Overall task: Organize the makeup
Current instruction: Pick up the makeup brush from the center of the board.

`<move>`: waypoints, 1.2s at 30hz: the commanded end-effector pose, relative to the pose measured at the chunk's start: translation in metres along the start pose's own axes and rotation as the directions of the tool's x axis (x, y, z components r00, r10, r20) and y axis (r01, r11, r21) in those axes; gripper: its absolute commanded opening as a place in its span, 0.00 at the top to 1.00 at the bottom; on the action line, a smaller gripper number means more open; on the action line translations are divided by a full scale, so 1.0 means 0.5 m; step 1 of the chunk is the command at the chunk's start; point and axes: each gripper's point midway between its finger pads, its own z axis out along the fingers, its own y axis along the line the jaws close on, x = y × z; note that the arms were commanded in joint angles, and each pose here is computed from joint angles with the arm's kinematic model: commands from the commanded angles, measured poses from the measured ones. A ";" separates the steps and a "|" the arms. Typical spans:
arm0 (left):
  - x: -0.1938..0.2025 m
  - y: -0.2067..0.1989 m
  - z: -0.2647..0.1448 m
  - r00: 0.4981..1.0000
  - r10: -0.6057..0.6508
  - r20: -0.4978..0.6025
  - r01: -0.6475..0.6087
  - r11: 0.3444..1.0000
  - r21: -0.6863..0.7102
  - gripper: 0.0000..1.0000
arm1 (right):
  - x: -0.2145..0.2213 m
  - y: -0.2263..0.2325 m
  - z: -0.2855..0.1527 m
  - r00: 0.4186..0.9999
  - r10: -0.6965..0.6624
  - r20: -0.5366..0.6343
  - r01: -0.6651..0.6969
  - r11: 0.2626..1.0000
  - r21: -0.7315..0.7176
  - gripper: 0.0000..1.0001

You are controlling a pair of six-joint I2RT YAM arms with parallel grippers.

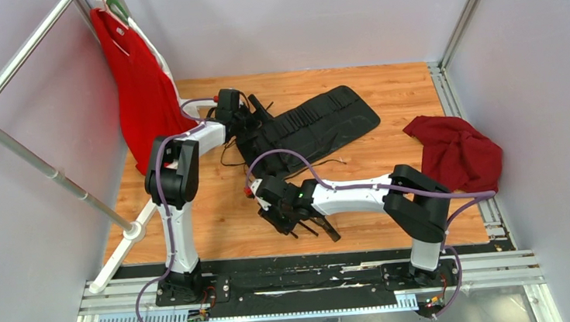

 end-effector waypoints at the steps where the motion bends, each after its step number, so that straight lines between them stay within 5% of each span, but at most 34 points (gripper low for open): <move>1: 0.065 0.076 0.010 0.995 -0.009 -0.095 -0.003 0.993 -0.121 0.02 | 0.023 -0.004 -0.004 1.000 -0.015 -0.023 0.016 0.999 0.037 0.72; 21: 0.063 0.073 0.006 0.995 -0.010 -0.095 -0.001 0.993 -0.121 0.02 | 0.061 -0.008 0.009 0.998 0.017 -0.063 -0.015 0.999 0.042 0.78; 36: 0.063 0.075 0.007 0.996 -0.008 -0.093 -0.003 0.992 -0.124 0.02 | 0.081 -0.011 0.012 0.996 0.034 -0.087 -0.030 0.998 0.053 0.99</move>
